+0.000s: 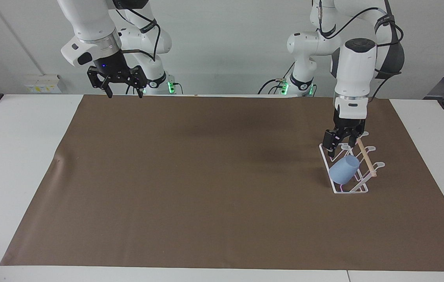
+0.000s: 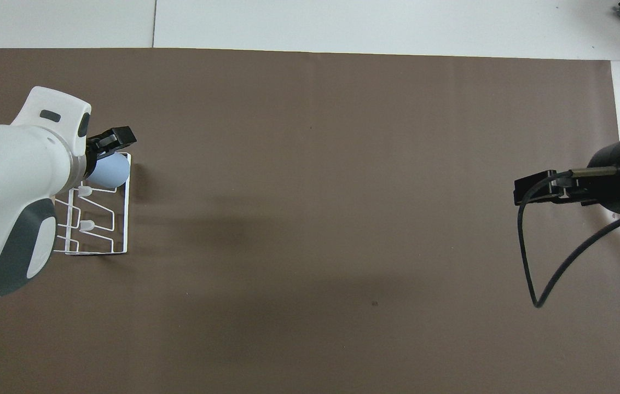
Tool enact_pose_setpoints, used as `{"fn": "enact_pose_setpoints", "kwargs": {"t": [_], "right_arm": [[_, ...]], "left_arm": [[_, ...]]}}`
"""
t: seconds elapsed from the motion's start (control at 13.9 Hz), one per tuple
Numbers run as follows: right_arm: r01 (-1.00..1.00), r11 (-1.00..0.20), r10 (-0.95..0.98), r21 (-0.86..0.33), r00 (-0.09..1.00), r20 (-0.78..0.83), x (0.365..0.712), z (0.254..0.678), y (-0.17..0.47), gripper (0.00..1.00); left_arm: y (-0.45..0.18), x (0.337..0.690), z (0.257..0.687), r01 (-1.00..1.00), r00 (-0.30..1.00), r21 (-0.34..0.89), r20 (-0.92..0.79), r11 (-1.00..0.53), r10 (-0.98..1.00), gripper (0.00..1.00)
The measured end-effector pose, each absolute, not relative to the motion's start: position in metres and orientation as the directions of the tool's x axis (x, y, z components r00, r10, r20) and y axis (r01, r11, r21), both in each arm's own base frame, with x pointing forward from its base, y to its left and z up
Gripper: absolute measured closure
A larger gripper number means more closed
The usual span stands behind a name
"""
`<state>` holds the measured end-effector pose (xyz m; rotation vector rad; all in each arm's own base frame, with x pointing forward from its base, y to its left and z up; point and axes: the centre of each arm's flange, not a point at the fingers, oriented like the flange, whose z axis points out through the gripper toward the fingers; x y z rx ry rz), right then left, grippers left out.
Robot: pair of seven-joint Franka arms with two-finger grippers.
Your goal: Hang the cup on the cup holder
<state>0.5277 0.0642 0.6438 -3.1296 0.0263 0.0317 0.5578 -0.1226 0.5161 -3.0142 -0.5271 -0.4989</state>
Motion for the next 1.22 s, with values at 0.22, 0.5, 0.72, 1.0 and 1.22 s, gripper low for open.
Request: {"fn": "enact_pose_setpoints", "kwargs": {"t": [0.22,0.5,0.72,1.0,1.22], "right_arm": [[0.033,-0.999,0.033,-0.013,0.999,-0.020,0.528,0.644,0.062,0.00],[0.096,-0.995,0.097,-0.015,0.995,-0.018,0.529,0.644,0.047,0.00],[0.115,-0.993,0.115,-0.015,0.993,-0.018,0.530,0.644,0.046,0.00],[0.115,-0.993,0.115,-0.014,0.993,0.003,0.532,0.646,0.046,0.00],[0.114,-0.993,0.113,-0.012,0.992,0.050,0.537,0.650,0.046,0.00]], "left_arm": [[-0.118,0.553,0.546,0.188,0.960,-0.062,0.223,-0.980,0.170,0.00],[-0.108,0.544,0.565,0.010,0.995,-0.126,0.102,-0.992,-0.003,0.00],[-0.091,0.538,0.585,-0.076,0.997,-0.095,0.013,-0.993,-0.077,0.00],[-0.054,0.537,0.606,-0.101,0.995,-0.073,-0.023,-0.992,-0.100,0.00],[-0.051,0.539,0.602,-0.090,0.995,-0.043,-0.034,-0.995,-0.089,0.00]]}}
